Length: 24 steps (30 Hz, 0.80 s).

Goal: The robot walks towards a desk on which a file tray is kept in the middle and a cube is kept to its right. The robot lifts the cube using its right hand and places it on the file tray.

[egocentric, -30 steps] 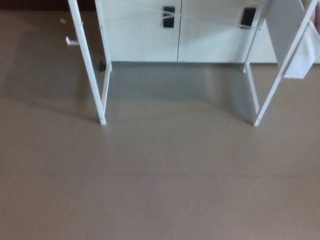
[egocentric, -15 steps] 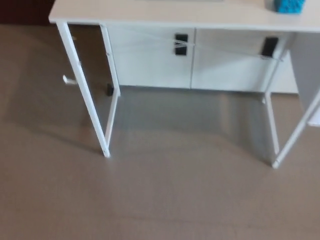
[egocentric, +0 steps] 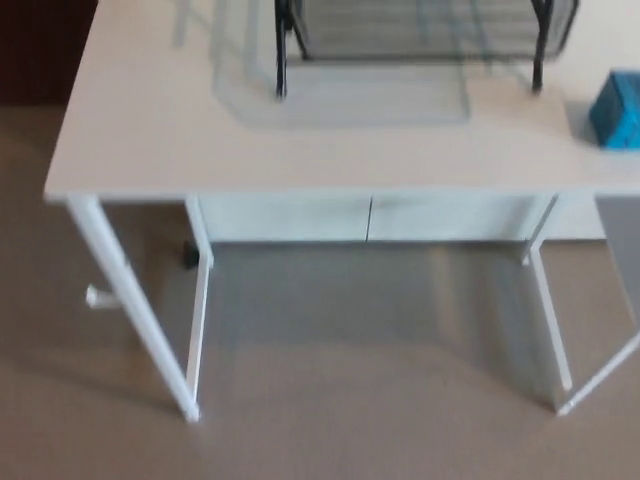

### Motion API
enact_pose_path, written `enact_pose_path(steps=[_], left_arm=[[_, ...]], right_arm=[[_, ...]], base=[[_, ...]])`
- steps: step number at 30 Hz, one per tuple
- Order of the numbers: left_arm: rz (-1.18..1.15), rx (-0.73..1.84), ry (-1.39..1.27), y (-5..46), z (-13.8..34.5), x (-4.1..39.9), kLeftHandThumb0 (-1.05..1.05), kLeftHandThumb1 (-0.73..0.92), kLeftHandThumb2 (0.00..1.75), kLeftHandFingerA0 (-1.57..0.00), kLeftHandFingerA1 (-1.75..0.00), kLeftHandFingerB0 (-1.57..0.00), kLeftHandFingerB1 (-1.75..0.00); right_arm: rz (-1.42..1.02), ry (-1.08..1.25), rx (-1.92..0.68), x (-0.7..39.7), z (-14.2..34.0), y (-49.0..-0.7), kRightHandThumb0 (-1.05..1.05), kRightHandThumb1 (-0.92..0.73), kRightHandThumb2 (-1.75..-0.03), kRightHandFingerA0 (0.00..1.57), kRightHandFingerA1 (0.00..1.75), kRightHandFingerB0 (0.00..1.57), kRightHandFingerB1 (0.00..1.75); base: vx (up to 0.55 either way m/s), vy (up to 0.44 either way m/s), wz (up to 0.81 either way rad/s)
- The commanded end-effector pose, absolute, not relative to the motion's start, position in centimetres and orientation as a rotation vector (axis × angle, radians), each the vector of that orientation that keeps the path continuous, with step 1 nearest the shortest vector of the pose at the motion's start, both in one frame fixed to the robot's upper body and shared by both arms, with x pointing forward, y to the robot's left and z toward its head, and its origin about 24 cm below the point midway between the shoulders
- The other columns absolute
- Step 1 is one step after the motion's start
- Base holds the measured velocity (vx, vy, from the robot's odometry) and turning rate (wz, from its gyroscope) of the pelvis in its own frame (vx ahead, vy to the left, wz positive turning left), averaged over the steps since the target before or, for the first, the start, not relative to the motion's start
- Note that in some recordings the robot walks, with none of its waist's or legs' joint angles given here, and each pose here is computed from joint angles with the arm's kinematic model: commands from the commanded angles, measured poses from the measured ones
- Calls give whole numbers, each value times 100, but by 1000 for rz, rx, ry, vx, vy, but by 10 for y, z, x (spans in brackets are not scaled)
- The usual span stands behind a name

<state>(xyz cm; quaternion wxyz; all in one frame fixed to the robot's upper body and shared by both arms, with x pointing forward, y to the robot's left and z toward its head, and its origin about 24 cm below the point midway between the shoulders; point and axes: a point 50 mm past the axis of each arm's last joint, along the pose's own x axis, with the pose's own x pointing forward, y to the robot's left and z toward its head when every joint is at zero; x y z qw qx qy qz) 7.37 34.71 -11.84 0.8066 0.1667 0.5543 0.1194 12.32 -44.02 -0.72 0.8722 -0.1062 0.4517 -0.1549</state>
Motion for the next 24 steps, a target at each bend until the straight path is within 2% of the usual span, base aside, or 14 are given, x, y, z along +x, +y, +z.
enact_pose_path(steps=[1,3,8,9,10,12,14,15,16,21,22,23,24], left_arm=[[263,358,1204,349,-119,65,-60,80,63,-27,-47,-22,-35],[273,340,1198,349,-119,63,-61,79,63,-24,-48,-20,-35],[291,327,1197,350,-119,60,-62,79,63,-25,-47,-22,-35],[294,322,1194,351,-119,59,-61,79,62,-26,-48,-21,-35],[277,342,1195,351,-118,60,-60,79,63,-25,-47,-22,-36],[268,354,1204,351,-118,59,-62,78,63,-30,-48,-24,-34],[267,354,1200,351,-118,60,-61,80,63,-28,-48,-22,-35],[274,346,1193,350,-118,62,-63,79,63,-29,-48,-23,-35],[283,325,1183,350,-118,62,-61,80,63,-26,-48,-21,-36],[280,327,1172,349,-118,67,-60,80,63,-22,-47,-19,-36],[293,313,1172,350,-118,68,-60,80,64,-21,-47,-20,-36],[283,329,1173,350,-117,70,-60,80,64,-20,-46,-20,-35],[286,319,1166,351,-116,69,-60,80,64,-21,-46,-19,-34]], right_arm=[[-304,955,-327,126,2,-446,-48,-65,-60,43,40,28,30],[-315,963,-309,131,7,-447,-49,-66,-61,33,37,28,30],[-339,931,-251,134,7,-446,-44,-62,-59,33,40,29,31],[-356,926,-163,133,7,-447,-45,-57,-72,25,44,24,38],[-324,943,-263,133,8,-447,-45,-63,-60,32,40,25,30],[-340,952,-237,133,9,-449,-43,-64,-60,29,37,25,30],[-345,962,-250,132,9,-449,-45,-64,-59,25,36,25,29],[-342,973,-309,136,11,-449,-50,-65,-60,30,36,27,29],[-320,970,-406,138,14,-450,-52,-67,-60,44,40,26,29],[-335,957,-422,141,22,-451,-51,-67,-60,44,41,26,29],[-375,965,-314,142,20,-453,-54,-54,-77,27,46,20,39],[-398,954,-306,138,19,-455,-55,-52,-78,29,48,18,40],[-396,956,-318,137,18,-455,-49,-64,-60,26,39,23,29]], base=[[346,88,12],[357,55,11],[383,-108,20],[346,-279,32],[328,-231,67],[309,-234,25],[223,-164,13],[186,-65,-2],[183,-56,-6],[152,-2,-15],[71,168,-9],[133,171,-15],[153,325,24]])
